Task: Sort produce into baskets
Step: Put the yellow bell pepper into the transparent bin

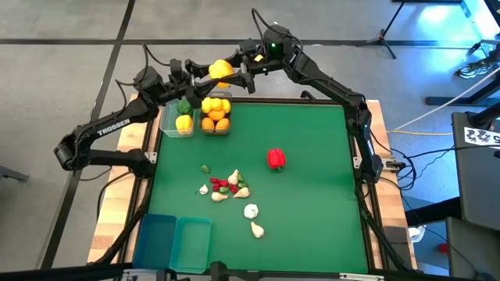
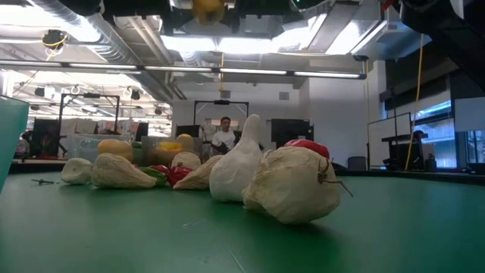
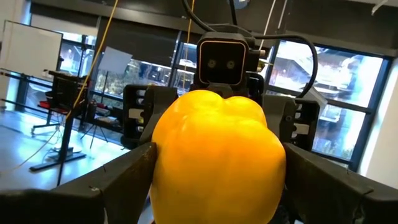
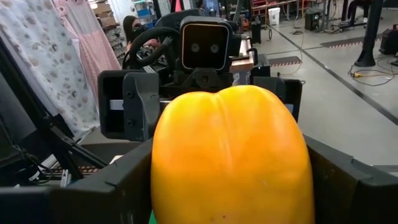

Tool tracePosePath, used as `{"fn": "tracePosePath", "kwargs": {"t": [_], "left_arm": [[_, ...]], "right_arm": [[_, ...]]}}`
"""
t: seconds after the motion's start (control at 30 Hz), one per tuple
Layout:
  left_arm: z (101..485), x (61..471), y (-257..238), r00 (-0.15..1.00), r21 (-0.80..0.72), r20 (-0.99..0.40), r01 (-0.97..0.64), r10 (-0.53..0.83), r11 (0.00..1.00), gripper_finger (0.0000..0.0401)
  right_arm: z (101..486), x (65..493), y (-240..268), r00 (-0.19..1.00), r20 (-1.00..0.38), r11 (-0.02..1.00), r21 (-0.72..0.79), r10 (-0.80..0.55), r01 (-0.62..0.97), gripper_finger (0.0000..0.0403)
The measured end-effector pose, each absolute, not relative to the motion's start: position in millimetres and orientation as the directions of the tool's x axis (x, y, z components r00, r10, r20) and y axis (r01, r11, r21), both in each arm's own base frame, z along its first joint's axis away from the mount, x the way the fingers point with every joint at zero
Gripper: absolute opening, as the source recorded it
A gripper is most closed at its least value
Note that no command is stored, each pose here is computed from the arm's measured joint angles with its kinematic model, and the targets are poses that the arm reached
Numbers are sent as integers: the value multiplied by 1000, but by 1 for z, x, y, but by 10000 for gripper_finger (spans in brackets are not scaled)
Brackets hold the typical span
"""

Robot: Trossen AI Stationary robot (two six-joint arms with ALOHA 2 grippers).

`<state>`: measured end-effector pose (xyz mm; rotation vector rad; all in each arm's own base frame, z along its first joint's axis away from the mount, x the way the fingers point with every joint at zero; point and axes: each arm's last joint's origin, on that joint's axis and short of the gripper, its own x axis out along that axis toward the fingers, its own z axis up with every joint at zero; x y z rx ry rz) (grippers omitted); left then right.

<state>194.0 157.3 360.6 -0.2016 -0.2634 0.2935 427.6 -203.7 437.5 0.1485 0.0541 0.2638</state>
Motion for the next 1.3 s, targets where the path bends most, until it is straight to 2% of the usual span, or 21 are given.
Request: {"fn": "tracePosePath", "kwargs": {"t": [0.3,0.67,0.87,1.3], "left_arm": [[362,193,157,921,-228,235,-257,309,939,329],[359,193,158,923,-229,218,-267,316,936,325],[360,191,161,917,-235,226,-276,328,932,297],[360,182,171,889,-247,231,-340,396,908,300]], "right_arm": [[437,428,-204,967,-40,958,149,253,-244,308],[430,426,-207,977,-108,980,94,184,-174,381],[430,426,-207,977,-107,981,82,182,-174,384],[413,411,-223,949,-275,985,118,153,-125,386]]}}
